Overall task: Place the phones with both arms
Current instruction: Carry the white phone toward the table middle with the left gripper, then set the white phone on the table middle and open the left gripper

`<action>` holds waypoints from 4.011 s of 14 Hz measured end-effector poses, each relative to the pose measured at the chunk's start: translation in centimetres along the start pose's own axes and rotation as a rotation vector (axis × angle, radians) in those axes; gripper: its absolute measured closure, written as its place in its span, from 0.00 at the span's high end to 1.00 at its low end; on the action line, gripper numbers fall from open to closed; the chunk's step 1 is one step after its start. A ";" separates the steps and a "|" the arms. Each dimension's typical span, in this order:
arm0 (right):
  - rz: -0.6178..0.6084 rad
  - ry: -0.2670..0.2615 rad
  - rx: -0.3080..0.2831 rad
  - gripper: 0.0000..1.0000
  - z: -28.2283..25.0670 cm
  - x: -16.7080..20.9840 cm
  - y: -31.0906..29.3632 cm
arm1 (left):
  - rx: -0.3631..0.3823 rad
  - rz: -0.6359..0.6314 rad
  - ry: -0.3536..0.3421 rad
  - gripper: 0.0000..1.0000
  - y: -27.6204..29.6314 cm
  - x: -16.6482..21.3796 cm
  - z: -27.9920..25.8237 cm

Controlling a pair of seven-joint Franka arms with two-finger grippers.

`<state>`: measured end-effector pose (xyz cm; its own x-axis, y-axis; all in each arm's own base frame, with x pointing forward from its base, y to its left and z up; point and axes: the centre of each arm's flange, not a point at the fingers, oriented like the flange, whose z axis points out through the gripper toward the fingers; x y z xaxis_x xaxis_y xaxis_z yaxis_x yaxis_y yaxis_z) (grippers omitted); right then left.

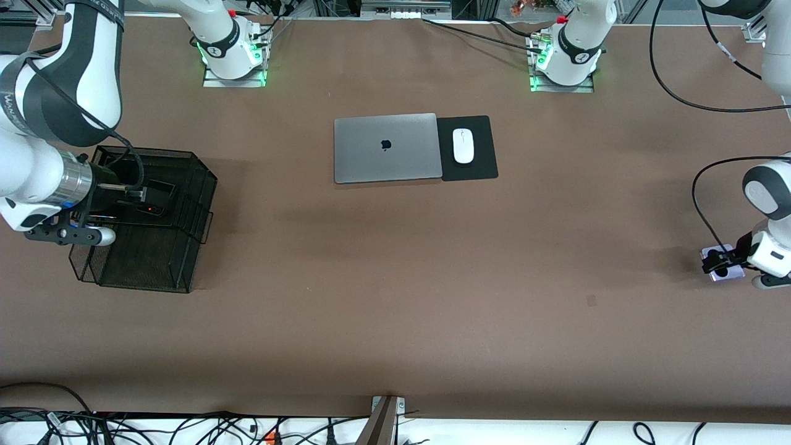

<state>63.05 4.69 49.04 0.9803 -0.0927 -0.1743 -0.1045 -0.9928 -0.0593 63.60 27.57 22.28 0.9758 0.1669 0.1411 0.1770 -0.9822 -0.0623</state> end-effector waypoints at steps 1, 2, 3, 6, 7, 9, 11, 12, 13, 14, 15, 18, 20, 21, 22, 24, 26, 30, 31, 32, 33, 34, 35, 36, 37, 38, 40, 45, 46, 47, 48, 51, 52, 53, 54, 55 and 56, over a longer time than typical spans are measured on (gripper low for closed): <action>0.002 -0.001 0.006 1.00 0.1 0.0 -0.5 | -0.004 -0.002 0.003 0.86 1.6 0.4 -0.1; 0.000 -0.002 0.007 1.00 0.1 -0.1 -0.9 | -0.007 0.000 0.007 0.86 3.6 0.9 -0.3; -0.003 0.000 0.007 1.00 0.1 -0.1 -1.1 | -0.011 0.007 0.014 0.86 5.6 1.5 -0.6; -0.012 0.018 0.007 1.00 -1.3 -0.2 -1.4 | -0.020 0.045 0.035 0.86 10.7 2.7 -1.5; -0.013 0.022 0.007 1.00 -1.8 -0.3 -1.5 | -0.024 0.048 0.036 0.86 12.3 2.9 -1.7; 0.006 0.023 0.014 1.00 -2.2 -0.1 -1.2 | -0.033 0.046 0.029 0.86 16.2 3.1 -2.2; 0.016 -0.005 0.043 1.00 -1.1 0.7 -1.2 | -0.043 0.046 0.028 0.86 20.3 3.1 -2.7; 0.020 -0.017 0.052 1.00 -0.6 1.3 -1.2 | -0.047 0.044 0.026 0.86 22.3 3.0 -2.9; 0.020 -0.028 0.057 1.00 -0.4 1.7 -1.2 | -0.050 0.039 0.019 0.86 24.1 2.8 -3.0; 0.019 -0.036 0.057 1.00 -0.4 2.0 -1.1 | -0.052 0.034 0.009 0.86 25.8 2.5 -3.2; 0.013 -0.039 0.054 1.00 -0.6 2.2 -1.0 | -0.054 0.034 -0.001 0.86 27.5 2.3 -3.4; -0.015 -0.041 0.028 1.00 -1.2 2.5 -0.6 | -0.055 0.026 -0.014 0.86 32.4 1.4 -4.1; -0.022 -0.037 -0.011 1.00 -1.4 2.3 -1.1 | -0.053 0.014 -0.025 0.86 36.2 0.5 -4.7; -0.031 -0.032 -0.026 1.00 -1.6 2.1 -1.6 | -0.050 0.006 -0.034 0.86 38.3 -0.1 -5.1; -0.036 -0.028 -0.032 1.00 -1.8 1.9 -1.9 | -0.046 -0.008 -0.046 0.86 40.5 -0.8 -5.4; -0.039 -0.023 -0.027 1.00 -2.1 1.8 -1.8 | -0.037 -0.049 -0.068 0.86 45.3 -2.5 -6.4; -0.037 -0.021 -0.024 1.00 -2.2 1.9 -1.6 | -0.034 -0.086 -0.077 0.86 50.4 -4.6 -7.1; -0.040 -0.018 -0.023 1.00 -2.2 1.9 -1.8 | -0.038 -0.123 -0.079 0.86 59.1 -8.8 -6.6; -0.040 -0.018 -0.022 1.00 -2.2 1.9 -1.8 | -0.039 -0.127 -0.079 0.86 60.8 -9.7 -6.1; -0.041 -0.017 -0.022 1.00 -2.2 1.9 -1.8 | -0.041 -0.123 -0.078 0.86 62.3 -10.4 -5.6; -0.041 -0.016 -0.022 1.00 -2.2 1.9 -1.9 | -0.045 -0.110 -0.075 0.86 63.8 -11.1 -5.4; -0.042 -0.015 -0.022 1.00 -2.2 1.9 -1.9 | -0.053 -0.093 -0.069 0.86 65.3 -11.8 -5.3; -0.043 -0.014 -0.021 1.00 -2.2 1.9 -2.0 | -0.065 -0.072 -0.060 0.86 67.1 -12.6 -5.5; -0.044 -0.014 -0.021 1.00 -2.2 1.9 -2.0 | -0.079 -0.051 -0.048 0.86 68.9 -13.4 -5.9; -0.044 -0.012 -0.020 1.00 -2.2 1.9 -2.0 | -0.095 -0.030 -0.035 0.86 70.7 -14.1 -6.5; -0.044 -0.008 -0.020 1.00 -2.3 1.9 -2.0 | -0.110 -0.011 -0.024 0.86 72.2 -14.8 -7.0; -0.044 -0.001 -0.018 1.00 -2.3 2.0 -2.1 | -0.138 0.038 0.000 0.86 74.7 -15.9 -7.5; -0.044 0.000 -0.018 1.00 -2.3 2.0 -2.1 | -0.188 0.139 0.038 0.86 78.2 -18.4 -6.3; -0.044 0.000 -0.019 1.00 -2.3 2.0 -2.1 | -0.183 0.151 0.032 0.86 78.6 -19.0 -5.6; -0.044 0.001 -0.019 1.00 -2.3 2.0 -2.0 | -0.184 0.162 0.030 0.86 79.0 -19.8 -4.7; -0.044 0.001 -0.019 1.00 -2.3 2.0 -2.0 | -0.194 0.171 0.036 0.86 79.5 -20.5 -3.7; -0.043 0.004 -0.019 1.00 -2.3 2.1 -2.0 | -0.214 0.179 0.055 0.86 80.0 -21.1 -2.3; -0.043 0.007 -0.018 1.00 -2.3 2.2 -2.0 | -0.214 0.179 0.056 0.85 80.0 -21.1 -2.2; -0.043 0.007 -0.018 1.00 -2.3 2.2 -2.0 | -0.214 0.179 0.056 0.85 80.0 -21.1 -2.2; -0.043 0.007 -0.018 1.00 -2.3 2.2 -2.0 | -0.215 0.179 0.057 0.85 80.0 -21.1 -2.3; -0.043 0.007 -0.018 1.00 -2.3 2.2 -2.0 | -0.216 0.178 0.058 0.85 80.0 -21.1 -2.2; -0.044 0.007 -0.018 1.00 -2.3 2.2 -2.0 | -0.220 0.175 0.063 0.92 80.0 -21.0 -2.2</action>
<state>65.78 6.33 51.03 0.9851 -0.0496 -0.1648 -0.0585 -0.9971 -0.0493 57.03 -54.70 16.50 0.9780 -0.0060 0.2083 -0.0325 -0.9918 0.1238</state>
